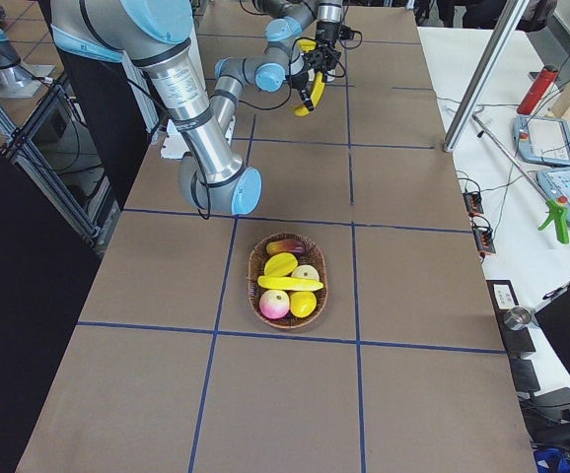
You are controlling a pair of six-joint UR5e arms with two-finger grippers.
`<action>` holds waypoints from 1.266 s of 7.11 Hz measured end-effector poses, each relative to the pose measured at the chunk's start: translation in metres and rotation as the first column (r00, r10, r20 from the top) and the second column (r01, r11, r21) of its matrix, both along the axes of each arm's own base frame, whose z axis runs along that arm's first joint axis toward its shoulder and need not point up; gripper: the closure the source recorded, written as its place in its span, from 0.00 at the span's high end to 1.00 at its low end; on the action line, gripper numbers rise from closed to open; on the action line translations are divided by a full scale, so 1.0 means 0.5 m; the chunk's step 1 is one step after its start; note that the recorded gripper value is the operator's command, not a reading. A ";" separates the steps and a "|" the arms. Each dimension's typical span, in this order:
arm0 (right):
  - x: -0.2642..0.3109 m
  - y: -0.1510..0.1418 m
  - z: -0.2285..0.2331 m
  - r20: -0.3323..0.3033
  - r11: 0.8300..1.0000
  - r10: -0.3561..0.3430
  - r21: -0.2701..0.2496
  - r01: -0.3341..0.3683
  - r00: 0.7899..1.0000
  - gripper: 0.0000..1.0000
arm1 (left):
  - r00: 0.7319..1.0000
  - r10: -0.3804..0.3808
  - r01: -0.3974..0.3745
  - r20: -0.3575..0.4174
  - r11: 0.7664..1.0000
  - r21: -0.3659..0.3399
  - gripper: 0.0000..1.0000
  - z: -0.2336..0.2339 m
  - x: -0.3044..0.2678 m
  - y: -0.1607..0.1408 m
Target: Transfer all bananas from basket to plate
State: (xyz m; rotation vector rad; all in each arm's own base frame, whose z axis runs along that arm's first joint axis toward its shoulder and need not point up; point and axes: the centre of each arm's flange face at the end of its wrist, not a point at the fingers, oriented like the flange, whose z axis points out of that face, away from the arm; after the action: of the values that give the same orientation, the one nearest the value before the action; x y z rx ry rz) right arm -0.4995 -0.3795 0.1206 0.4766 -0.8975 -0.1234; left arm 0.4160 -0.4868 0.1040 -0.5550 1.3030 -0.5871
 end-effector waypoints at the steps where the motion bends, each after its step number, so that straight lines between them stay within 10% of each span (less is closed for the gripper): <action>1: 0.001 0.001 -0.002 0.002 1.000 0.000 0.002 0.000 1.000 1.00 | 1.000 0.000 0.000 0.002 1.000 0.000 0.00 0.003 0.000 0.000; 5: 0.011 0.006 -0.009 0.014 1.000 -0.001 0.007 0.000 1.000 1.00 | 1.000 -0.017 0.016 0.025 1.000 0.019 0.00 0.027 -0.010 -0.029; 9: 0.071 -0.028 -0.009 0.020 0.999 -0.015 -0.044 0.016 1.000 1.00 | 0.980 -0.144 0.151 0.137 0.988 -0.040 0.00 0.239 -0.210 -0.199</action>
State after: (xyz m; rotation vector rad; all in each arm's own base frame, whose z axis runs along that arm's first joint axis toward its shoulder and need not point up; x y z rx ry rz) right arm -0.4638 -0.3935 0.1161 0.4305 -0.9214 -0.1129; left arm 0.3112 -0.5862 0.2234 -0.4544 1.2110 -0.7687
